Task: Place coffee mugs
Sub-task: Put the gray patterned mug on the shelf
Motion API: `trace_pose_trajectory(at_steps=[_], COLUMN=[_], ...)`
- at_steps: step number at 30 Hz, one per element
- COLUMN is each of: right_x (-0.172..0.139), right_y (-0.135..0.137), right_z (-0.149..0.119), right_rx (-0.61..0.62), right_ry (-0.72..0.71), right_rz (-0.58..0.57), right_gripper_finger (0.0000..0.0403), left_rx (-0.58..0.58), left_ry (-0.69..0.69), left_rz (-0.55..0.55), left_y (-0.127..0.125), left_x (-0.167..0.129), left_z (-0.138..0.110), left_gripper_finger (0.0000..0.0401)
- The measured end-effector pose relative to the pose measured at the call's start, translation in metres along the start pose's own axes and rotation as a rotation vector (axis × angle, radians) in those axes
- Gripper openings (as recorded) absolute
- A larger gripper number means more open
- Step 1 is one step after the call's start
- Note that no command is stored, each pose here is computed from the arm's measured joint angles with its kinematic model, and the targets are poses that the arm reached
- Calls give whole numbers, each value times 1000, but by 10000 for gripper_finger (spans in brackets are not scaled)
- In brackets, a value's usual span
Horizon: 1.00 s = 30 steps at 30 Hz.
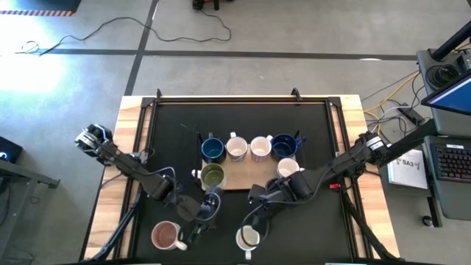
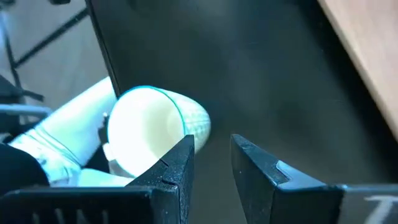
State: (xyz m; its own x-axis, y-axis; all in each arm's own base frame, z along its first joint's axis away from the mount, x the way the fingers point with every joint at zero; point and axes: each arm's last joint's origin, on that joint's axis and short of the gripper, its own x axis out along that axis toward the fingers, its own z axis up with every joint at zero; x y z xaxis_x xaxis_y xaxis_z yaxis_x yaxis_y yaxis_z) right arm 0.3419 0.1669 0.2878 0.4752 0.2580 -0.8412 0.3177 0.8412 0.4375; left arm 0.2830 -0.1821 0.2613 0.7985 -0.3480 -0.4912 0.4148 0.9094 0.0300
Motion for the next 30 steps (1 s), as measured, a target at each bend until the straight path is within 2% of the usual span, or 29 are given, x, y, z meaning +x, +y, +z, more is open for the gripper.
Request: trace_pose_trajectory(at_steps=[3,6,11,18,24,30], right_x=[9,20,23,34,54,58], right_y=[3,2,7,11,15,16], right_z=[-3,-7,-8,-11,-15,-15], right_rx=[42,76,67,54,47,46], right_ry=[-9,11,-7,-4,62,64], right_rz=[28,7,39,63,114,100], right_gripper_finger=[93,93,78,46,76,119], left_rx=[-2,-4,-22,-37,-21,-9], left_ry=[-6,-15,-37,-87,-115,-124], left_rz=[19,48,110,144,181,218], left_y=[-6,-11,-17,-28,-41,-50], left_x=[-2,-4,-12,-27,-40,-46], left_z=[0,1,4,10,12,11], left_gripper_finger=[49,49,49,49,49,49])
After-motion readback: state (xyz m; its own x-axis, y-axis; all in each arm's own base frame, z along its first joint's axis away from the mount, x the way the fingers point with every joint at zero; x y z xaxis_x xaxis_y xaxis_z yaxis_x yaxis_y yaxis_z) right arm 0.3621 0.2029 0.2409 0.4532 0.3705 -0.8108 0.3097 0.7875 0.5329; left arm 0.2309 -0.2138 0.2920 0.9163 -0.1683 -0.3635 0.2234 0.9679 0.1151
